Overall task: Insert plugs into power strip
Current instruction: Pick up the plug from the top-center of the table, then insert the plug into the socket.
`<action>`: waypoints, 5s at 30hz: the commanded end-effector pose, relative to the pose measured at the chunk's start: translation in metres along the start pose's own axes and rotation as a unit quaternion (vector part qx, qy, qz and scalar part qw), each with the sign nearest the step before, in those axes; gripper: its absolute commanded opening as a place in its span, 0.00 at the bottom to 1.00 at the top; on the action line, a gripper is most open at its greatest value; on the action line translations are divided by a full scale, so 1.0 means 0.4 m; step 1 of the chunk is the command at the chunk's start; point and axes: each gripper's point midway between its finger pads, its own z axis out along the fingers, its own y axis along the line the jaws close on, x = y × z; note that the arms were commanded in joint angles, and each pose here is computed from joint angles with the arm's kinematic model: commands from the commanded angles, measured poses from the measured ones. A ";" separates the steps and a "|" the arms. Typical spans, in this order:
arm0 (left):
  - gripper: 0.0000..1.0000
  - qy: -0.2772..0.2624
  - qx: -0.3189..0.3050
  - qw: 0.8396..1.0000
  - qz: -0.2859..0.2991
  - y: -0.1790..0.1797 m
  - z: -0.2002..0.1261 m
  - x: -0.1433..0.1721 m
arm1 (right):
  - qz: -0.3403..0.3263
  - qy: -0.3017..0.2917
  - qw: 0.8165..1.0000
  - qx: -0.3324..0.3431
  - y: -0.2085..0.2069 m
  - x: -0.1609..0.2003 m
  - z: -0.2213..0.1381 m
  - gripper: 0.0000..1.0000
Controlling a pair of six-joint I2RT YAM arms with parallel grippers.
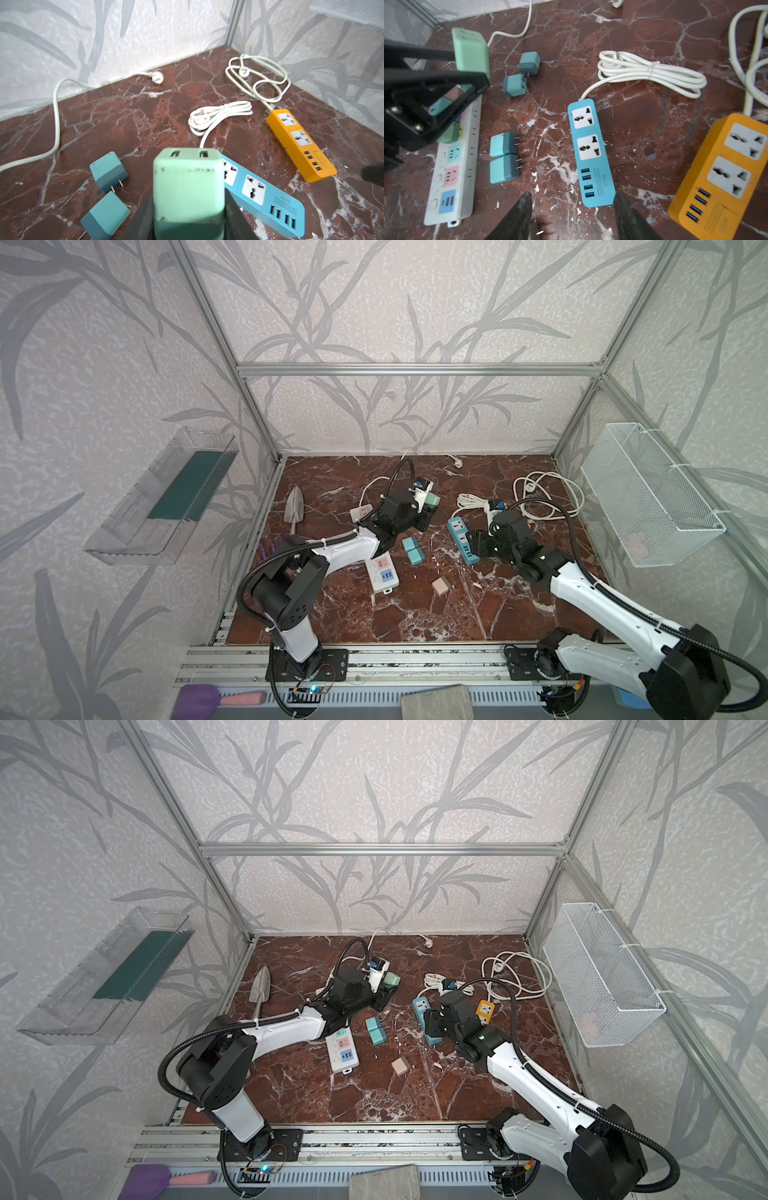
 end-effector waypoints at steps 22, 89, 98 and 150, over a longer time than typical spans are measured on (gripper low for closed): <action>0.00 -0.075 0.049 0.973 0.215 -0.138 -0.179 0.006 | -0.061 0.024 0.968 -0.243 0.314 -0.057 -0.056 0.65; 0.83 -0.084 -0.410 0.878 -0.231 0.406 -0.623 -0.119 | -0.142 -0.034 0.983 -0.115 0.619 0.131 0.274 0.00; 0.81 -0.113 -0.403 0.875 -0.242 0.404 -0.633 -0.120 | -0.143 -0.007 0.985 -0.092 0.606 0.152 0.318 0.00; 0.80 -0.129 -0.400 0.874 -0.243 0.400 -0.650 -0.129 | -0.175 0.123 0.975 0.060 0.517 0.292 0.426 0.00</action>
